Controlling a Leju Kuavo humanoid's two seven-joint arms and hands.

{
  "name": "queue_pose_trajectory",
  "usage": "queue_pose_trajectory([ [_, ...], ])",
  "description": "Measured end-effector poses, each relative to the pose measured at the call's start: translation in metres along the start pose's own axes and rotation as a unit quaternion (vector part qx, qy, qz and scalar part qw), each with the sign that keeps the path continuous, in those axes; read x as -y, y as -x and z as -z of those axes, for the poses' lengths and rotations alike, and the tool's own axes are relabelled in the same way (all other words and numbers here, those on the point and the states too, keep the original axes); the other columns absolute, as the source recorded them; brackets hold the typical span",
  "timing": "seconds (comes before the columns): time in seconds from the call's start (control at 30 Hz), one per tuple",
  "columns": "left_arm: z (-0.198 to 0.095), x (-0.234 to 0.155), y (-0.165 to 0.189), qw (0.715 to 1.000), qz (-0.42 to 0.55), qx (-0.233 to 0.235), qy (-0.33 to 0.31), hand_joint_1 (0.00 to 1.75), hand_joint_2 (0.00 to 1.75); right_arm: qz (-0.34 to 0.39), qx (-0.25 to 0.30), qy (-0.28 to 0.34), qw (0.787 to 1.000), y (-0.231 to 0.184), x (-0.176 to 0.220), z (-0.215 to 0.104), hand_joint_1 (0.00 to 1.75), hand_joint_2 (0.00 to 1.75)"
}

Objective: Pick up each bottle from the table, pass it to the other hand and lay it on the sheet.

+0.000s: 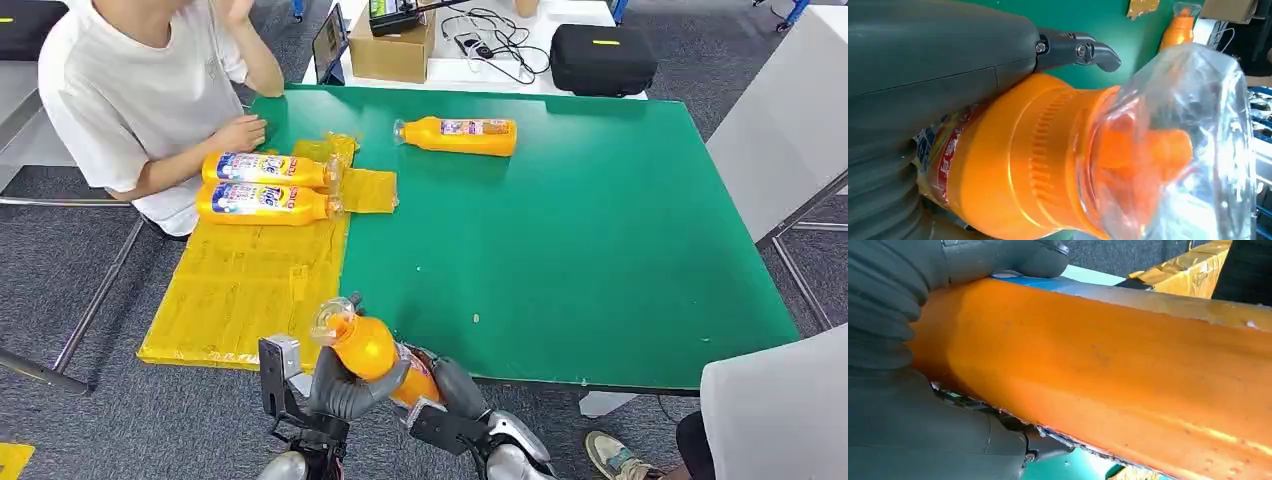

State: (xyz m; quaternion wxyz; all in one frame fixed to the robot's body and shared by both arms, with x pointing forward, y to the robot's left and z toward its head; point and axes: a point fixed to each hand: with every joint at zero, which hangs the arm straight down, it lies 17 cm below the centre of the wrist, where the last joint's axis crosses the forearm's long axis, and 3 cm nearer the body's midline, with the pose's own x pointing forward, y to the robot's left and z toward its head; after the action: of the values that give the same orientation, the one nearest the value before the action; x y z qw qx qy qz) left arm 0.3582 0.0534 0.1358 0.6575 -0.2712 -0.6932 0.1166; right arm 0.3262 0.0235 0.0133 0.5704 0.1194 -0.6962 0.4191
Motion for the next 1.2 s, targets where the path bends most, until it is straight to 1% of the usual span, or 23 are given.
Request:
queue_pose_trajectory([
  [0.03, 0.0, 0.002, -0.002, 1.0, -0.016, 0.002, 0.005, 1.75, 1.75, -0.007, 0.012, 0.012, 1.0, -0.004, 0.004, 0.0, 0.0, 0.0],
  [0.07, 0.0, 0.008, -0.009, 0.998, -0.058, 0.008, 0.018, 1.75, 1.75, -0.022, 0.048, 0.043, 0.998, -0.018, 0.012, -0.001, 0.0, 0.0],
  [0.1, 0.0, 0.01, -0.019, 0.995, -0.098, 0.017, 0.028, 1.75, 1.75, -0.049, 0.09, 0.097, 0.99, -0.036, 0.029, -0.004, 0.0, 0.0],
  [0.13, 0.002, 0.01, -0.028, 0.992, -0.117, 0.023, 0.027, 1.75, 1.75, -0.087, 0.117, 0.161, 0.976, -0.052, 0.05, -0.009, 0.0, 0.0],
  [0.17, 0.005, 0.009, -0.035, 0.994, -0.106, 0.031, 0.023, 1.75, 1.75, -0.116, 0.127, 0.214, 0.962, -0.064, 0.068, -0.013, 0.0, 0.0],
  [0.2, 0.009, 0.006, -0.041, 0.996, -0.082, 0.041, 0.015, 1.75, 1.75, -0.13, 0.131, 0.247, 0.951, -0.072, 0.08, -0.017, 0.0, 0.0],
  [0.27, 0.015, -0.004, -0.051, 0.997, -0.006, 0.074, -0.01, 1.75, 1.75, -0.129, 0.134, 0.264, 0.946, -0.079, 0.086, -0.022, 0.0, 0.0],
  [0.33, 0.021, -0.02, -0.062, 0.988, 0.09, 0.113, -0.053, 1.75, 1.75, -0.125, 0.139, 0.273, 0.944, -0.084, 0.088, -0.026, 0.0, 0.0],
  [0.37, 0.024, -0.022, -0.064, 0.985, 0.109, 0.121, -0.06, 1.75, 1.75, -0.123, 0.141, 0.277, 0.943, -0.086, 0.089, -0.028, 0.0, 0.0],
  [0.57, 0.035, -0.031, -0.055, 0.979, 0.147, 0.116, -0.077, 1.75, 1.75, -0.118, 0.15, 0.297, 0.936, -0.093, 0.099, -0.035, 0.0, 0.0],
  [0.63, 0.041, -0.032, -0.056, 0.977, 0.157, 0.122, -0.082, 1.75, 1.75, -0.107, 0.153, 0.307, 0.933, -0.095, 0.106, -0.037, 0.0, 0.0],
  [0.73, 0.045, -0.037, -0.061, 0.964, 0.201, 0.144, -0.094, 1.75, 1.75, -0.098, 0.162, 0.312, 0.931, -0.1, 0.112, -0.039, 0.0, 0.0],
  [0.9, 0.046, -0.037, -0.063, 0.963, 0.206, 0.148, -0.095, 1.75, 1.75, -0.097, 0.163, 0.312, 0.931, -0.1, 0.112, -0.039, 0.0, 0.0],
  [0.97, 0.048, -0.04, -0.075, 0.933, 0.285, 0.191, -0.109, 1.75, 1.75, -0.093, 0.171, 0.312, 0.93, -0.105, 0.115, -0.039, 0.0, 0.0],
  [1.0, 0.055, -0.043, -0.078, 0.913, 0.333, 0.207, -0.111, 1.75, 1.75, -0.089, 0.174, 0.314, 0.929, -0.107, 0.118, -0.039, 0.0, 0.0],
  [1.07, 0.065, -0.038, -0.077, 0.863, 0.443, 0.227, -0.087, 1.75, 1.75, -0.079, 0.176, 0.308, 0.932, -0.107, 0.118, -0.037, 0.0, 0.0],
  [1.1, 0.07, -0.034, -0.077, 0.829, 0.502, 0.238, -0.069, 1.75, 1.75, -0.076, 0.178, 0.307, 0.932, -0.108, 0.119, -0.036, 0.0, 0.0],
  [1.13, 0.076, -0.032, -0.068, 0.779, 0.578, 0.241, -0.042, 1.75, 1.75, -0.071, 0.18, 0.305, 0.932, -0.11, 0.12, -0.034, 0.0, 0.0],
  [1.17, 0.083, -0.034, -0.06, 0.739, 0.63, 0.236, -0.024, 1.75, 1.75, -0.069, 0.183, 0.304, 0.932, -0.111, 0.122, -0.032, 0.0, 0.0],
  [1.2, 0.089, -0.04, -0.052, 0.71, 0.667, 0.225, -0.012, 1.75, 1.75, -0.067, 0.186, 0.303, 0.932, -0.113, 0.123, -0.031, 0.0, 0.0],
])
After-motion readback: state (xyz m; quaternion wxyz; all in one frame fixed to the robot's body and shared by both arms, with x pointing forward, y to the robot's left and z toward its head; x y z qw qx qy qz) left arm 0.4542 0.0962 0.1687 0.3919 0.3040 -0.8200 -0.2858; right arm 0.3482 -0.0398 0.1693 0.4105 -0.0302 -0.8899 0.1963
